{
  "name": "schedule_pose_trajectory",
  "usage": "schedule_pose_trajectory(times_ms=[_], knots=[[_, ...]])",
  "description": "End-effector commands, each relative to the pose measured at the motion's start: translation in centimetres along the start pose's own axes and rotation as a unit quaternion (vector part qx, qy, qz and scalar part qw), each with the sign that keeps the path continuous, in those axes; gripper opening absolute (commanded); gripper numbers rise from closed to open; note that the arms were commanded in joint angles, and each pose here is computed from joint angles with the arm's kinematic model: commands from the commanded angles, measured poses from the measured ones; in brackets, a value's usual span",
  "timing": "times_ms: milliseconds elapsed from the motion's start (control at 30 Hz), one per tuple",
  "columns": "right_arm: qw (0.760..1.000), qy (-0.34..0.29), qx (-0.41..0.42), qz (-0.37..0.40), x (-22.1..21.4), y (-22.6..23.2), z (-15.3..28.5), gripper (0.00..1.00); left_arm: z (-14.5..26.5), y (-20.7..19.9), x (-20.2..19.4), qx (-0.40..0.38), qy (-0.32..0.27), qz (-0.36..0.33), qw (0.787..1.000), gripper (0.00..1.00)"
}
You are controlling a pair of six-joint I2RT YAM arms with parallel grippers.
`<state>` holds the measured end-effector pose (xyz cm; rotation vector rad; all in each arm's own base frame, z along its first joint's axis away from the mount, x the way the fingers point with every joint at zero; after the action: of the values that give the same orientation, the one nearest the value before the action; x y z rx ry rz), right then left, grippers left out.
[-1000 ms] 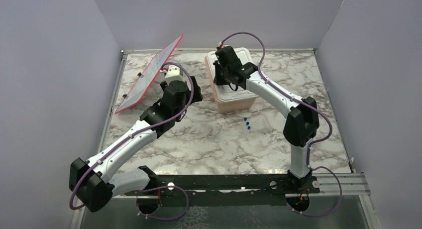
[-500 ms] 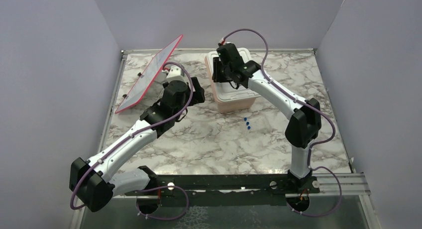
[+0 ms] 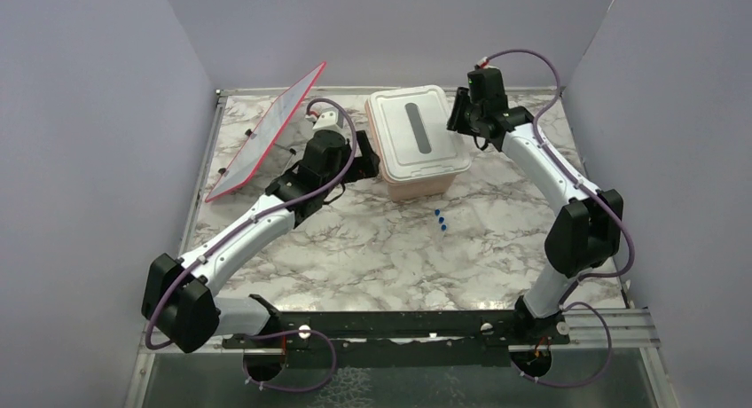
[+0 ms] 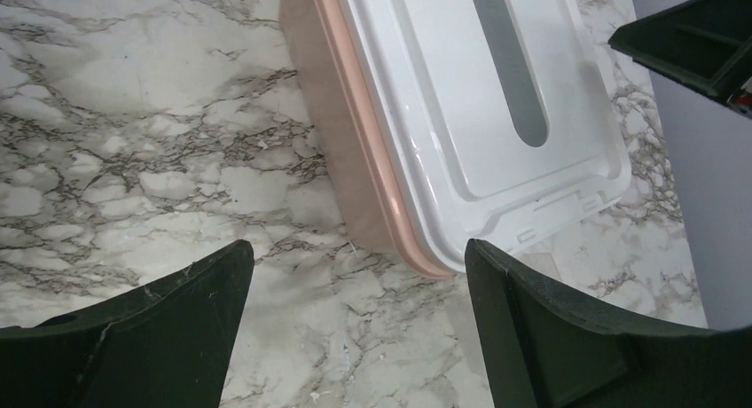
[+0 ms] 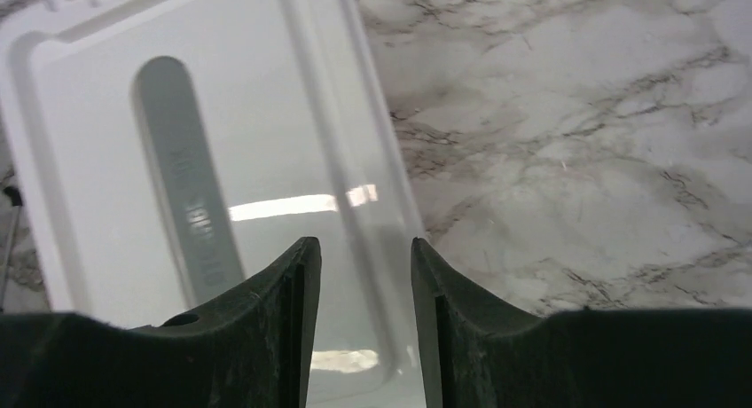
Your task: Organize the chemistry lab equipment
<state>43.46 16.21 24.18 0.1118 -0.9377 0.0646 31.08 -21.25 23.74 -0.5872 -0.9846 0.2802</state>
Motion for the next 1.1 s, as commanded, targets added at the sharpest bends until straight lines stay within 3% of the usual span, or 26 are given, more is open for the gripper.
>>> schedule_pose_trajectory(times_ms=[0,167,600,733,900,1067], knots=[[1.0,0.006,0.004,-0.014,-0.8,-2.5,-0.9,0.47,-1.4,-2.3,1.5,-0.042,0.004,0.019,0.999,0.92],[0.999,0.025,0.015,-0.029,-2.0,-3.7,-2.0,0.45,-3.9,-2.6,2.0,-0.043,0.016,0.037,0.998,0.93],[0.995,0.057,0.087,-0.002,-3.6,-2.4,-3.1,0.28,-8.0,-2.5,1.4,-0.051,0.042,0.047,0.997,0.88],[0.993,0.053,0.102,0.004,-3.5,-2.0,-2.9,0.23,-8.8,-2.1,1.0,-0.045,0.046,0.043,0.997,0.8],[0.992,0.036,0.118,0.014,-2.9,-1.6,-2.5,0.22,-9.2,-1.0,0.3,-0.029,0.049,0.035,0.998,0.65],[0.99,0.026,0.136,0.021,-2.7,-1.2,-2.4,0.22,-9.6,0.1,-0.1,-0.005,0.049,0.025,0.998,0.56]])
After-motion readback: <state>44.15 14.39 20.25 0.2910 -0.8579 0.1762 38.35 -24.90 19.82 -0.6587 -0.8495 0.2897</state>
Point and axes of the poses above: each gripper's point midway between its finger pads, its own z axis back along the fingers, its own y axis along the line the jaws close on, x = y × z, the point moved 3 cm from there along z, back along the fingers, and after that the axes turned 11 degrees about z, right-handed, at the moved point
